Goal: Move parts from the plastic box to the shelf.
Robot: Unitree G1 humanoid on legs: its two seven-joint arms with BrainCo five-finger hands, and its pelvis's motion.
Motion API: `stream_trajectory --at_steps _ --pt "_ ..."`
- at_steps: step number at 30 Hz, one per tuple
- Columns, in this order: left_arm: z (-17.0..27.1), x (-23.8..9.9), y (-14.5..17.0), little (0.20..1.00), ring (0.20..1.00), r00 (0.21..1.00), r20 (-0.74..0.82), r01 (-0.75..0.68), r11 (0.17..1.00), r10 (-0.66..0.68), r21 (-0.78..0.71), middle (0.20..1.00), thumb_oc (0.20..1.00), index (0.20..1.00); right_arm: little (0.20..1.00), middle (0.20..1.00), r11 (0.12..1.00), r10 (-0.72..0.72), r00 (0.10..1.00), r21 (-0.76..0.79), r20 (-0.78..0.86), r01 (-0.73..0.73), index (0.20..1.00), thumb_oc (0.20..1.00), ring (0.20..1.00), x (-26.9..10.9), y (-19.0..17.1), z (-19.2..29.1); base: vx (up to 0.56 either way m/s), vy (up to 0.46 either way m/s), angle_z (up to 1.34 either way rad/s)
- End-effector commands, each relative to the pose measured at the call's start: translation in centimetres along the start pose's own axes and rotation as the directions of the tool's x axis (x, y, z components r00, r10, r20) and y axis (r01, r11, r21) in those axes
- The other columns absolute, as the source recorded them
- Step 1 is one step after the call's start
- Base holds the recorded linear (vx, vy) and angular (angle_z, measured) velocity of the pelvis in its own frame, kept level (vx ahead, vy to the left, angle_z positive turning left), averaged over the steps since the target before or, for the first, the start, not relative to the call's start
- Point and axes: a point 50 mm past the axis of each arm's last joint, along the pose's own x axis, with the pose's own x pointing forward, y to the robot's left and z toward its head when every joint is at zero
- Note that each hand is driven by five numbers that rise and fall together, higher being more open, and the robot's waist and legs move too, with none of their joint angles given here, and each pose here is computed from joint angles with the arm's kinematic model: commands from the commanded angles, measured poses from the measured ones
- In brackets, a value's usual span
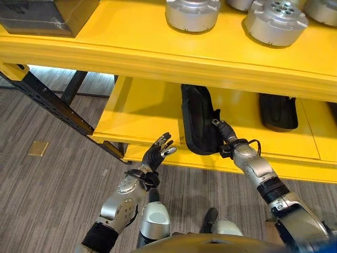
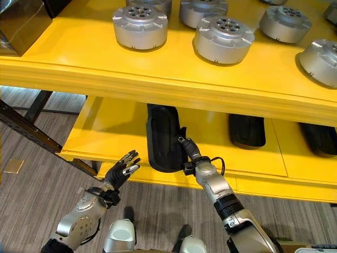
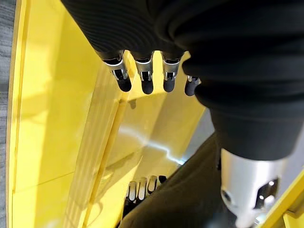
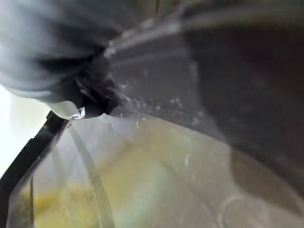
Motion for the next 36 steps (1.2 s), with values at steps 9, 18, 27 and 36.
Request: stream_trajectory --at_steps 9,18,27,36 --pt "3.8 1.9 -2.9 1.0 1.0 0.979 0.125 0.162 0.987 -0.161 0.005 1.0 1.0 1.0 0.2 0.2 0.984 -0.171 0.94 0.0 0.295 0.179 0.2 0.2 0.2 1.6 -2.8 10.5 -0.14 0.008 0.04" --pt "6.0 2.5 -3.9 1.0 1.0 0.959 0.209 0.196 0.981 -0.192 0.005 1.0 1.0 1.0 0.2 0.2 0.939 -0.277 0.862 -0.071 0.426 0.336 0.2 0.2 0.2 0.8 -6.5 16.1 -0.13 0.018 -0.03" --pt "6.9 2.7 -4.0 1.0 1.0 0.953 0.239 0.19 0.982 -0.187 0.011 1.0 1.0 1.0 0.2 0.2 0.877 -0.37 0.782 -0.09 0.502 0.472 0.2 0.2 0.2 -0.5 -9.4 20.9 -0.09 0.003 -0.03" --pt "7.3 2.9 -3.6 1.0 1.0 0.955 0.254 0.165 0.986 -0.155 -0.02 1.0 1.0 1.0 0.2 0.2 0.824 -0.423 0.727 -0.104 0.54 0.557 0.2 0.2 0.2 -1.4 -10.5 23.5 -0.05 0.009 0.0"
